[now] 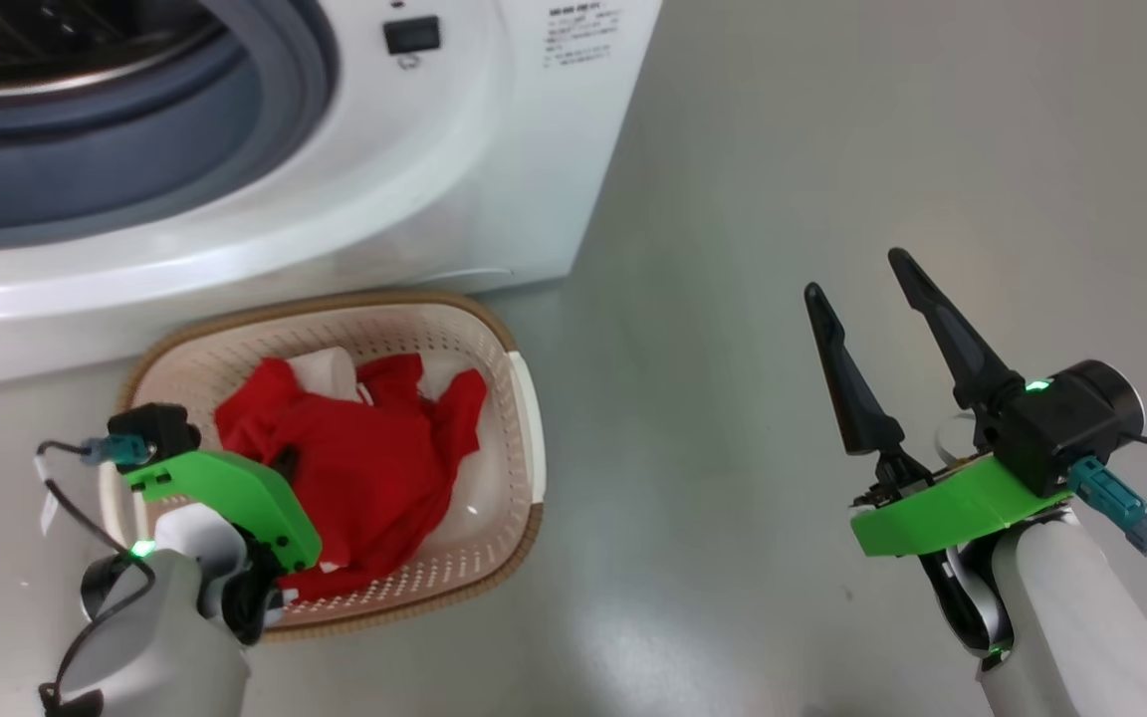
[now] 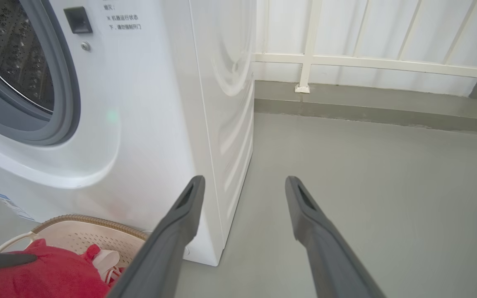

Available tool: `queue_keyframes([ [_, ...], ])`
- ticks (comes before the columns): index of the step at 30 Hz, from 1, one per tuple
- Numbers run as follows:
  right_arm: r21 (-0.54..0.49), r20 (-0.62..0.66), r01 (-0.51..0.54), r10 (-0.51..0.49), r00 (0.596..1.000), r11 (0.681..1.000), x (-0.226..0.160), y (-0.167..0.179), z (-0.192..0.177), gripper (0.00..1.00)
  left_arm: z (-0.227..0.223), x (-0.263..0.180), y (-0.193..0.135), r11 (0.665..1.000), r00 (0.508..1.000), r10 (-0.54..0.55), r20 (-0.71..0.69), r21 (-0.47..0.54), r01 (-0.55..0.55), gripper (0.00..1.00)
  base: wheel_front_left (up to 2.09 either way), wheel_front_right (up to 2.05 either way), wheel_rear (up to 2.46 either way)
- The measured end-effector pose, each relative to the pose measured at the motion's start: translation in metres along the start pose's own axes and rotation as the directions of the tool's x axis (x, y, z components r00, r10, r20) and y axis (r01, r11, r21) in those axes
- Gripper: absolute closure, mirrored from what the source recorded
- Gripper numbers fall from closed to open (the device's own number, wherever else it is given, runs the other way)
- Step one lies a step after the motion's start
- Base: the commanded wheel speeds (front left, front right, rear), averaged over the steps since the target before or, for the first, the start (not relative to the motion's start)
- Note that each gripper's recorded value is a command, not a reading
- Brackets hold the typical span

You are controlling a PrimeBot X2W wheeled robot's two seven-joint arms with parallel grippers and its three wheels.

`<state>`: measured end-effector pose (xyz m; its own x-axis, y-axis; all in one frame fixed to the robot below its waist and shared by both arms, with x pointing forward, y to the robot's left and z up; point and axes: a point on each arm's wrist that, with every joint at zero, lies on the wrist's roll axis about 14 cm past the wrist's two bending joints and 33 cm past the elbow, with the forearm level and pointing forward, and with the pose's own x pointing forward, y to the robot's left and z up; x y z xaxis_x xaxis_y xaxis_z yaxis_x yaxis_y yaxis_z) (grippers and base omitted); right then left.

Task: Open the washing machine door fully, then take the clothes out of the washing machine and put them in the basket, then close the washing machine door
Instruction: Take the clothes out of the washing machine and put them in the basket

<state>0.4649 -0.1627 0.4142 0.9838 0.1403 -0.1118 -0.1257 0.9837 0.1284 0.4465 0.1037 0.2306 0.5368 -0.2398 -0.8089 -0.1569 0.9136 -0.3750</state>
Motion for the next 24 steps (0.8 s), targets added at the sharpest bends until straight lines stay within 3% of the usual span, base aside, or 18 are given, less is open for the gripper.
queue_keyframes([
  [6, 0.018, -0.028, 0.029, -0.028, 0.999, 0.999, 0.003, -0.009, -0.013, 0.0, -0.027, 0.02, 0.011, 0.996, 0.988, 0.034, -0.15, 0.084, -0.022, 1.0, 0.0, 0.0, 0.0],
  [13, 0.013, -0.054, 0.064, -0.063, 0.997, 0.998, 0.002, -0.02, -0.023, 0.0, -0.041, 0.038, 0.008, 0.986, 0.981, 0.032, -0.191, 0.167, 0.0, 1.0, 0.0, 0.0, 0.0],
  [14, 0.012, -0.058, 0.069, -0.068, 0.996, 0.998, 0.001, -0.022, -0.025, 0.0, -0.043, 0.039, 0.007, 0.985, 0.981, 0.029, -0.193, 0.172, 0.004, 0.78, 0.0, 0.0, 0.0],
  [16, 0.01, -0.064, 0.078, -0.077, 0.995, 0.997, 0.0, -0.024, -0.026, 0.0, -0.044, 0.042, 0.005, 0.982, 0.982, 0.024, -0.185, 0.189, 0.011, 0.6, 0.0, 0.0, 0.0],
  [17, 0.01, -0.065, 0.081, -0.08, 0.995, 0.997, -0.001, -0.025, -0.026, 0.0, -0.042, 0.042, 0.005, 0.981, 0.984, 0.022, -0.175, 0.192, 0.012, 0.34, 0.0, 0.0, 0.0],
  [18, 0.01, -0.062, 0.083, -0.082, 0.995, 0.997, -0.001, -0.026, -0.025, 0.0, -0.04, 0.041, 0.004, 0.981, 0.987, 0.02, -0.162, 0.192, 0.011, 0.0, 0.0, 0.0, 0.0],
  [24, 0.015, -0.029, 0.074, -0.074, 0.997, 0.997, 0.0, -0.022, -0.012, 0.0, -0.012, 0.032, -0.003, 0.984, 1.0, -0.007, -0.015, 0.18, 0.009, 0.0, 0.0, 0.0, 0.0],
])
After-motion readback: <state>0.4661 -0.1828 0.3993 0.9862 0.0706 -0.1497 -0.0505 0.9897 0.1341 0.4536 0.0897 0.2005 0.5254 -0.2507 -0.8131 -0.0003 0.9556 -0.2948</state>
